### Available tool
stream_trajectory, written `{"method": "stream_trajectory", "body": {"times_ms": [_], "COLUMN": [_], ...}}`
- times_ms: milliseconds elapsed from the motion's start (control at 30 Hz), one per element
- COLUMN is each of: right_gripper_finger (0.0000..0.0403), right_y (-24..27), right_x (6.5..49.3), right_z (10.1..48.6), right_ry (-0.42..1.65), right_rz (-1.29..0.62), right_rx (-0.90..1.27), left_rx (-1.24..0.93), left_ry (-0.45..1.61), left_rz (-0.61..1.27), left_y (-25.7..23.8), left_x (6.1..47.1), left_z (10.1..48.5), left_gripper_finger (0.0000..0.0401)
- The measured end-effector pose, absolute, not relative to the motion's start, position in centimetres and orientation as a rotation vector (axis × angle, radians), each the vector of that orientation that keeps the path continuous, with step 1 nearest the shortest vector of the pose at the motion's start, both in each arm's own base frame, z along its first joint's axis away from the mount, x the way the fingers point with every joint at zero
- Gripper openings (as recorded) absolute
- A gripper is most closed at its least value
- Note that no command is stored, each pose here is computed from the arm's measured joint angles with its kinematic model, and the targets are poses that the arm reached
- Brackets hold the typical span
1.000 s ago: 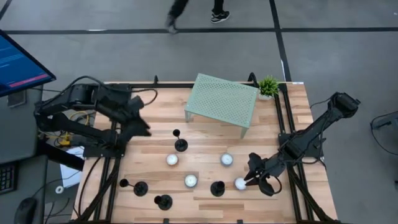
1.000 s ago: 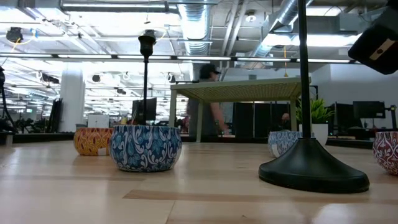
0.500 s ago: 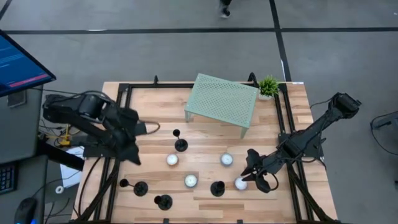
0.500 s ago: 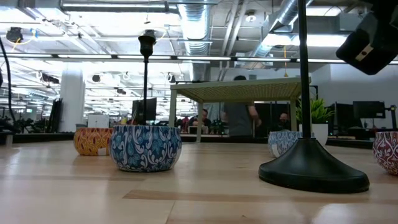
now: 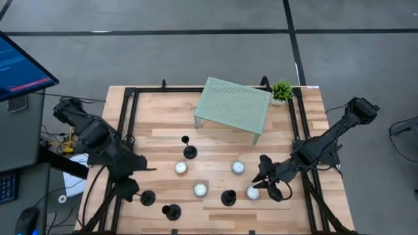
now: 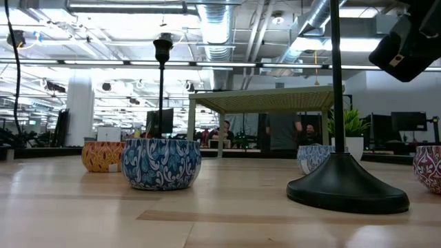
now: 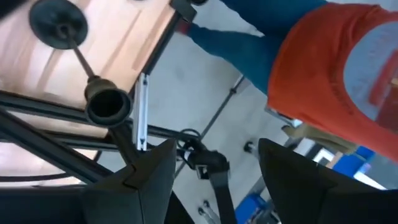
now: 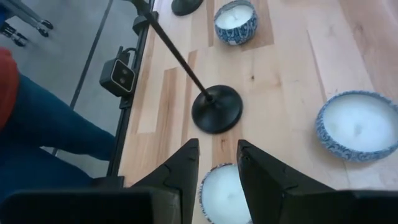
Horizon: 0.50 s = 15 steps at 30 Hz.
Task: Pick & Place candle stick holders
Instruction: Put the black candle holder on the shelf
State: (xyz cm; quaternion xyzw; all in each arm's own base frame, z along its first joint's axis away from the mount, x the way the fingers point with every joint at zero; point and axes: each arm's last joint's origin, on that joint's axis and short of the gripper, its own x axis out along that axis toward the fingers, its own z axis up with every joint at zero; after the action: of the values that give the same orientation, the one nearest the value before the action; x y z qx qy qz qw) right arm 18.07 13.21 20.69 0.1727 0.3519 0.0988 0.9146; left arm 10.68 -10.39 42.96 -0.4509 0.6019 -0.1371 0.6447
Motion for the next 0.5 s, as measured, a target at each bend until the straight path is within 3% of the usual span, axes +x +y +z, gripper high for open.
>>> {"method": "stream_trajectory", "body": {"times_ms": [500], "right_gripper_finger": [0.0103], "right_y": [13.2], "right_x": [18.1], "right_z": [20.7], "right_ry": [0.724], "right_rz": [0.203], "right_rx": [0.352], "left_rx": [-0.842], "left_ry": [1.34], "left_rz": [-0.161], "left_y": [-10.3], "left_x": [9.6], "left_z": [41.9], "left_gripper_finger": [0.0227]}}
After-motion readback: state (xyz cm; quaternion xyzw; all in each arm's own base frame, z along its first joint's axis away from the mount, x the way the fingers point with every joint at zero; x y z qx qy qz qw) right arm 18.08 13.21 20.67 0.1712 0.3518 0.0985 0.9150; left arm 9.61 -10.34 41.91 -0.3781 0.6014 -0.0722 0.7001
